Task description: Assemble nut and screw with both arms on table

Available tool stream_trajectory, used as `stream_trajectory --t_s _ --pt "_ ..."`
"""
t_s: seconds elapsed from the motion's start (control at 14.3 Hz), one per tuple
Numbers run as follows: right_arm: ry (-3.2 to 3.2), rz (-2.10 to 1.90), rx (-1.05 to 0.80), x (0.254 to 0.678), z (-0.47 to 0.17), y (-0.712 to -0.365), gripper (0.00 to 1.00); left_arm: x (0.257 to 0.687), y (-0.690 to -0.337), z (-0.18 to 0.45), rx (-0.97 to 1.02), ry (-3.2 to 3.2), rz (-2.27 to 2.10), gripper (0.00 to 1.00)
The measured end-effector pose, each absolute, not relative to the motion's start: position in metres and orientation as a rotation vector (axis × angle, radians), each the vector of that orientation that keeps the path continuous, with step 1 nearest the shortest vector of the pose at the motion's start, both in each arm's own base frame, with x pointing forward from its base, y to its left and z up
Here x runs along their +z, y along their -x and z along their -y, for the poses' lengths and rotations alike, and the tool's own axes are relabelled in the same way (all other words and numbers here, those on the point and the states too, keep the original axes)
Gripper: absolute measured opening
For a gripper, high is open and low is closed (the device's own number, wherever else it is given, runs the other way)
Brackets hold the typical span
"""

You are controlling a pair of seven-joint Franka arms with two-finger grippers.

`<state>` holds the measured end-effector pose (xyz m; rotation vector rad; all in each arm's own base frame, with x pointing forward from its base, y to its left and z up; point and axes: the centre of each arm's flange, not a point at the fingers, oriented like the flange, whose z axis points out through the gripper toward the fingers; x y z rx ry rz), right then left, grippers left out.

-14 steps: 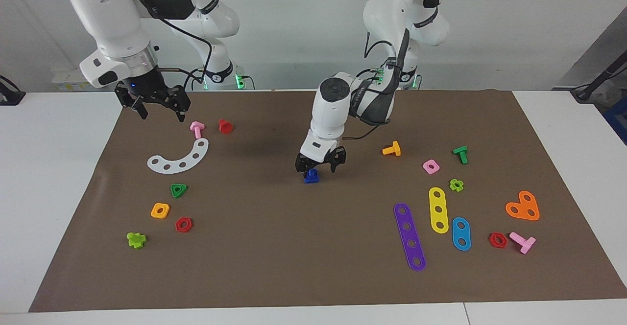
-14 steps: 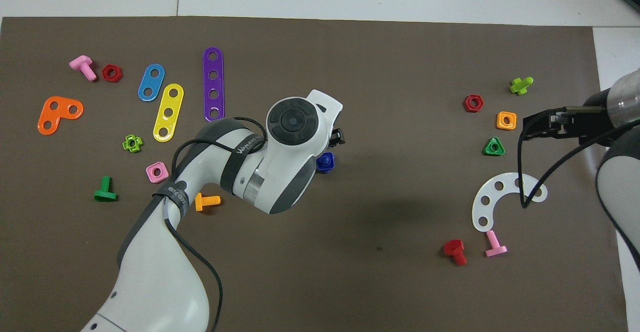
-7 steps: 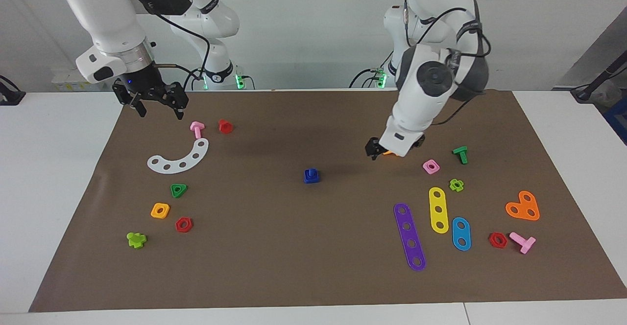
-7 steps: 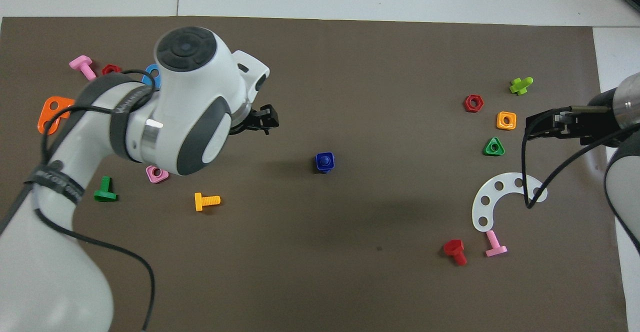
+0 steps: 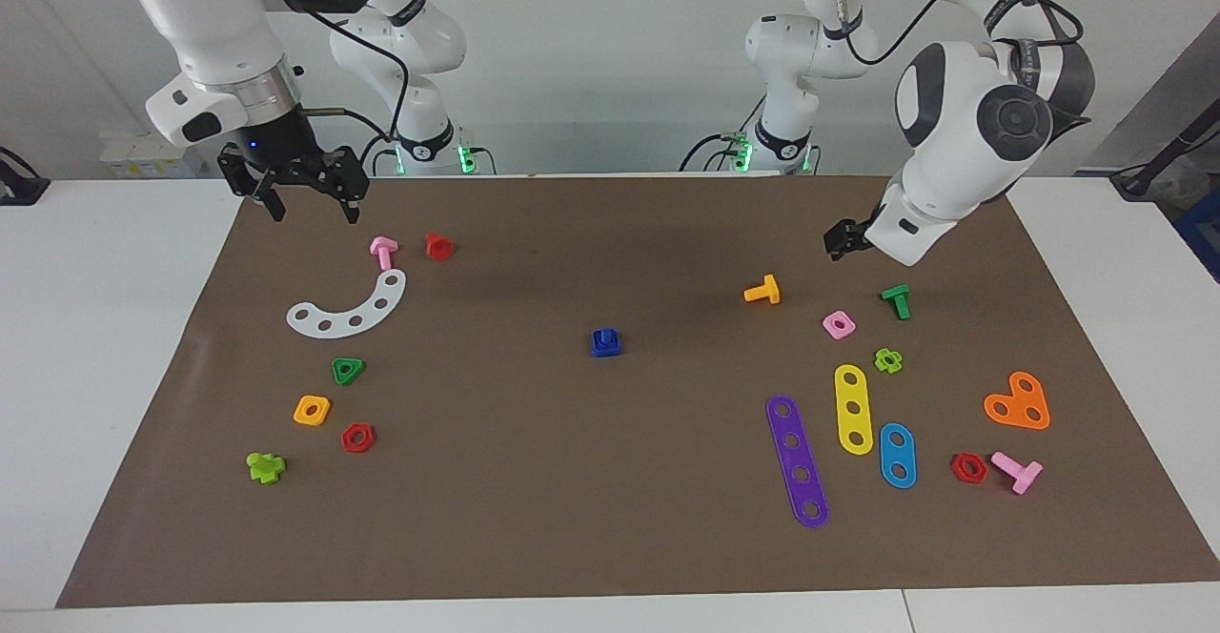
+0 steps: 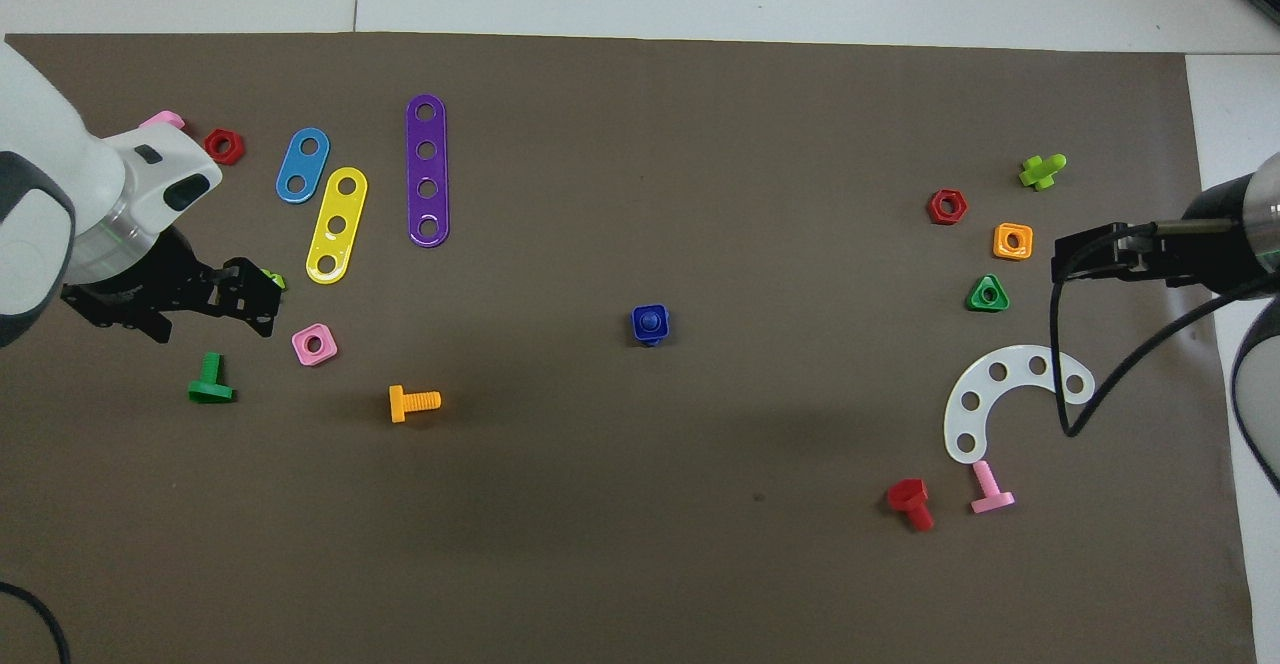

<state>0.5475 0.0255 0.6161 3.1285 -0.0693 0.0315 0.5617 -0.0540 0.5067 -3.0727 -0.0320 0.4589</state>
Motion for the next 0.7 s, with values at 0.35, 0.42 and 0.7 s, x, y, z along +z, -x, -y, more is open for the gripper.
stream_trajectory --t_s 0.35,0.42,0.7 --pt "-3.128 0.067 0.015 0.615 -0.024 -0.546 1.00 0.579 -0.549 0.026 0.180 3.139 -0.008 1.00" --pt "-3.128 0.069 0.015 0.615 -0.023 -0.547 1.00 0.591 -0.546 0.025 0.132 3.145 -0.025 1.00" --pt "-3.128 0.075 0.015 0.615 -0.021 -0.547 1.00 0.608 -0.549 0.027 -0.014 3.153 -0.050 1.00"
